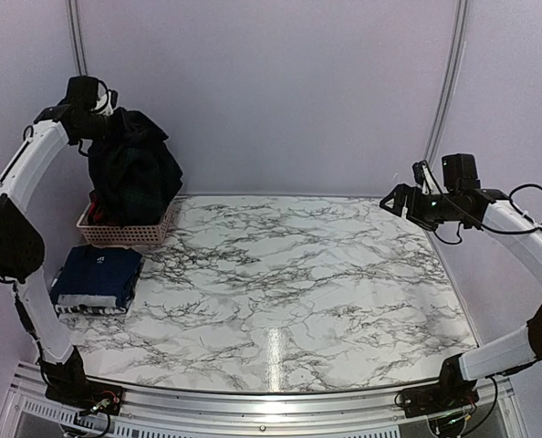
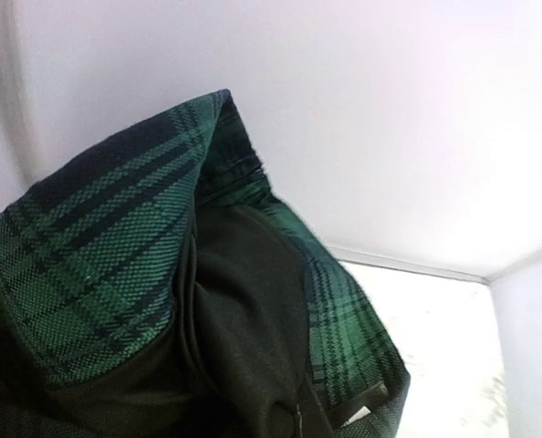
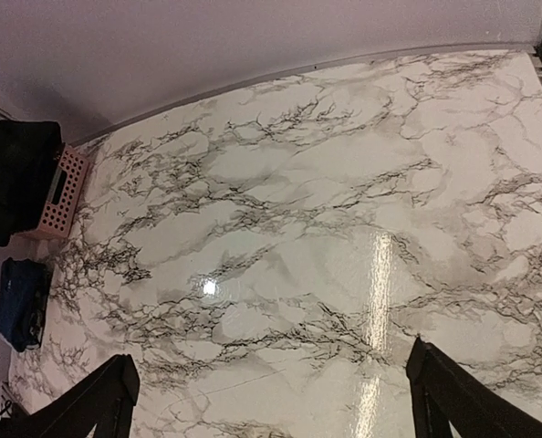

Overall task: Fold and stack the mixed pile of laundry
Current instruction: Pick up the crumpled skirt and place it in the bin, then place the crumpled skirt at the center of the board.

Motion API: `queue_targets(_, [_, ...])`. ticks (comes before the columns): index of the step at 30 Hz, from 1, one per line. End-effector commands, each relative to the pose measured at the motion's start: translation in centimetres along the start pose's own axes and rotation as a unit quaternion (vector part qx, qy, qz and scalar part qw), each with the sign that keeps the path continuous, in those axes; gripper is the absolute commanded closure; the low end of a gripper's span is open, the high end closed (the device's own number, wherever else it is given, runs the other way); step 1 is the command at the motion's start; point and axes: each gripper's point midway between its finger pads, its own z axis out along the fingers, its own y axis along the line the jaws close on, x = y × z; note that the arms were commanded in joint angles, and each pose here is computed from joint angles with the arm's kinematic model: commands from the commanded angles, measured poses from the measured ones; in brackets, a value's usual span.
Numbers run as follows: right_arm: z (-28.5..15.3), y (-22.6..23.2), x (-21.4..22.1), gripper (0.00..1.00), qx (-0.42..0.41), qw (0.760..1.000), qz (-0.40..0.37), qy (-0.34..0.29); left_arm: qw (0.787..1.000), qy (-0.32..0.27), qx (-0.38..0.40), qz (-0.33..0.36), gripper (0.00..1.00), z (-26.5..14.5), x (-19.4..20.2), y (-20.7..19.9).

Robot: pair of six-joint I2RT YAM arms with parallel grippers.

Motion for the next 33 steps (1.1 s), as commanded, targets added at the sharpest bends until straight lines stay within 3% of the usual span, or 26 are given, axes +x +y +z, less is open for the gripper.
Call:
queue_targets(1, [0.0, 1.2, -0.7, 0.01, -0.033, 0.999, -0.015, -0.011, 0.984, -0.034, 0.172, 0.031, 1.0, -5.0, -0.6, -12.9])
queue_targets(6, [-0.1, 1.9, -0.8, 0.01, -0.053, 0.998, -0.023, -0.012, 0.947, -0.02, 0.314, 0.061, 1.0, -10.4, 1.5, -24.0])
queue_targets(12, [-0.5, 2.5, -1.0, 0.02, -0.063, 0.997, -0.033, -0.013, 0.898, 0.033, 0.427, 0.101, 0.98, -16.4, 6.6, -29.9])
queue_targets(13, [-0.6, 2.6, -0.9, 0.02, -0.065, 0.997, -0.034, -0.013, 0.9, 0.04, 0.42, 0.108, 0.8, -16.3, 7.5, -29.3])
queue_targets(14, [-0.7, 2.7, -0.9, 0.02, -0.068, 0.997, -0.036, -0.013, 0.912, 0.034, 0.393, 0.109, 0.54, -15.9, 8.0, -27.8])
queue_targets(15, [-0.8, 2.8, -0.7, 0.02, -0.071, 0.997, -0.037, -0.011, 0.932, 0.031, 0.347, 0.101, 0.27, -14.5, 8.5, -25.4])
queue_targets(16, [-0.8, 2.8, -0.6, 0.01, -0.072, 0.997, -0.039, -0.009, 0.949, 0.027, 0.301, 0.089, 0.07, -13.4, 9.0, -22.7])
queue_targets(17, [-0.9, 2.9, -0.4, 0.02, -0.073, 0.996, -0.041, -0.008, 0.962, 0.027, 0.262, 0.078, 0.02, -12.4, 9.6, -20.2])
queue_targets(20, [-1.3, 2.9, 0.6, 0.01, -0.075, 0.996, -0.046, 0.002, 0.981, 0.054, 0.173, 0.074, 0.01, -9.2, 13.3, -14.2])
queue_targets(23, [-1.5, 2.8, 1.9, 0.02, -0.08, 0.995, -0.049, 0.019, 0.978, 0.11, 0.152, 0.088, 0.01, -7.5, 18.5, -11.7])
queue_targets(29, [0.0, 2.1, 5.6, 0.05, -0.083, 0.992, -0.047, 0.078, 0.949, 0.204, 0.176, 0.165, 0.01, -7.1, 29.2, -11.9])
queue_targets(33, [2.8, 3.4, 9.3, 0.1, -0.09, 0.982, -0.057, 0.158, 0.927, 0.266, 0.179, 0.196, 0.01, -6.6, 35.4, -11.8])
